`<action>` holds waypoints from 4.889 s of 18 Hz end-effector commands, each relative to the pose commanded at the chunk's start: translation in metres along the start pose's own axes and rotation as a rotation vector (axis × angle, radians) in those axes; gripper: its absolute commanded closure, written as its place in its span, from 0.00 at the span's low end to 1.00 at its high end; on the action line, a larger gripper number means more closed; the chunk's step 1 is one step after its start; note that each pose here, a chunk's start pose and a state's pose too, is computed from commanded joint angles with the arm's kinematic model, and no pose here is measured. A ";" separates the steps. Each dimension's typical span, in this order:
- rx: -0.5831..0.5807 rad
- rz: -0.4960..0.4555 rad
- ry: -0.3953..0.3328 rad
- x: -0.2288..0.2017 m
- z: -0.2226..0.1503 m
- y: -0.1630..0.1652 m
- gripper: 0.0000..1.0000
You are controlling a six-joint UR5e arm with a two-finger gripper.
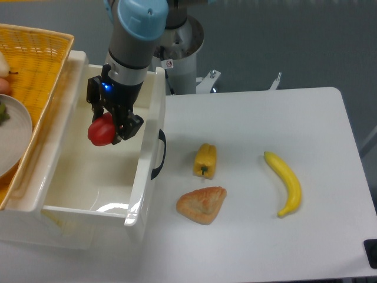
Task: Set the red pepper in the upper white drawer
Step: 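Lower the red pepper inside the drawer toward its floor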
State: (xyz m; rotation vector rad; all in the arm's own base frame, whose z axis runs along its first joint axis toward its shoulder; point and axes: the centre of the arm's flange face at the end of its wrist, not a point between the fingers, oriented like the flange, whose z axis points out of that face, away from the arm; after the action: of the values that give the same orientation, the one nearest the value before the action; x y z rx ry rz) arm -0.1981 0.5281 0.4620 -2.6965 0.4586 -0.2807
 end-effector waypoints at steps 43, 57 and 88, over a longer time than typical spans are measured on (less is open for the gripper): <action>-0.069 0.021 0.034 -0.001 0.039 -0.007 0.47; -0.076 0.043 0.045 0.006 0.047 -0.016 0.47; -0.127 0.072 0.036 0.012 0.064 -0.020 0.43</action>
State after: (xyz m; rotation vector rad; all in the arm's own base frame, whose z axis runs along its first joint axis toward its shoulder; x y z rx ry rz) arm -0.1653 0.5627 0.4137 -2.7948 0.6018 -0.2889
